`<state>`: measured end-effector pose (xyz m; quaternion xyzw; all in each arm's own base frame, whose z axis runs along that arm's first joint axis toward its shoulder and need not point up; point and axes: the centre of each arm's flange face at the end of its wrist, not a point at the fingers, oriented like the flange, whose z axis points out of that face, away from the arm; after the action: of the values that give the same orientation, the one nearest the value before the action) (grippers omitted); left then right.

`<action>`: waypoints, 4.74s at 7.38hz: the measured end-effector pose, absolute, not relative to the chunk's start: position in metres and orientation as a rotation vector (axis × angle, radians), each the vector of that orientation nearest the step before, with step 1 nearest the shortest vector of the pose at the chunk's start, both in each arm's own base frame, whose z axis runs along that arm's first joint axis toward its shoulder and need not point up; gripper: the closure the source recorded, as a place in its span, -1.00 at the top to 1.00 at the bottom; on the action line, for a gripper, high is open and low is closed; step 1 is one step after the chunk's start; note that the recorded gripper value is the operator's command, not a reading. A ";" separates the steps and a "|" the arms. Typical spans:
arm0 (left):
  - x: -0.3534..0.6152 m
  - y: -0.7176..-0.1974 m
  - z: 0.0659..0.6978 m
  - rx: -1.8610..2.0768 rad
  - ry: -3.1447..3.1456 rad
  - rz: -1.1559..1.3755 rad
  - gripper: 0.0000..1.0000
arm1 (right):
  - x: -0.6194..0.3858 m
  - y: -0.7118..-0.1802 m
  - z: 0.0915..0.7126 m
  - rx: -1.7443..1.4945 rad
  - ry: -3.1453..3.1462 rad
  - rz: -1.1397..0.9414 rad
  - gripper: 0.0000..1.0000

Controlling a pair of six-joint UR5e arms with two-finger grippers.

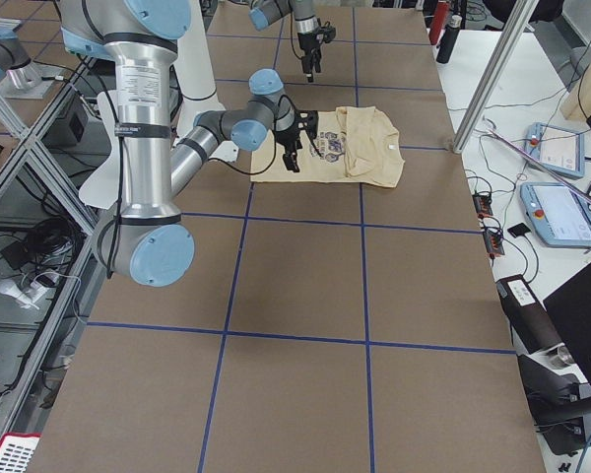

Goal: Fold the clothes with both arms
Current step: 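Move both grippers down to the shirt hem nearest the robot, then grasp the hem corners with both grippers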

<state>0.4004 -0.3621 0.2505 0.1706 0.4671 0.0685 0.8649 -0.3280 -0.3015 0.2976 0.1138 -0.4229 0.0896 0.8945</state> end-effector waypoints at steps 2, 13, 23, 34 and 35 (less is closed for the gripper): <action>0.424 -0.297 0.299 0.310 1.012 0.060 0.98 | -0.374 -0.240 0.289 0.248 -0.857 0.222 1.00; 0.516 -0.186 0.339 0.134 0.976 -0.002 -0.84 | -0.392 -0.214 0.289 0.271 -0.853 0.232 1.00; 0.514 -0.187 0.325 0.143 1.002 -0.007 -1.00 | -0.458 -0.174 0.325 0.302 -0.807 0.310 0.17; 0.504 -0.188 0.311 0.146 1.034 -0.010 -1.00 | -0.511 -0.146 0.358 0.348 -0.756 0.321 0.00; 0.504 -0.188 0.311 0.146 1.035 -0.010 -1.00 | -0.511 -0.145 0.359 0.348 -0.755 0.319 -0.07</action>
<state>0.5042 -0.1879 0.3107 0.0696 0.4941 -0.0048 0.8666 -0.5114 -0.1449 0.3594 0.1685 -0.3650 0.1543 0.9025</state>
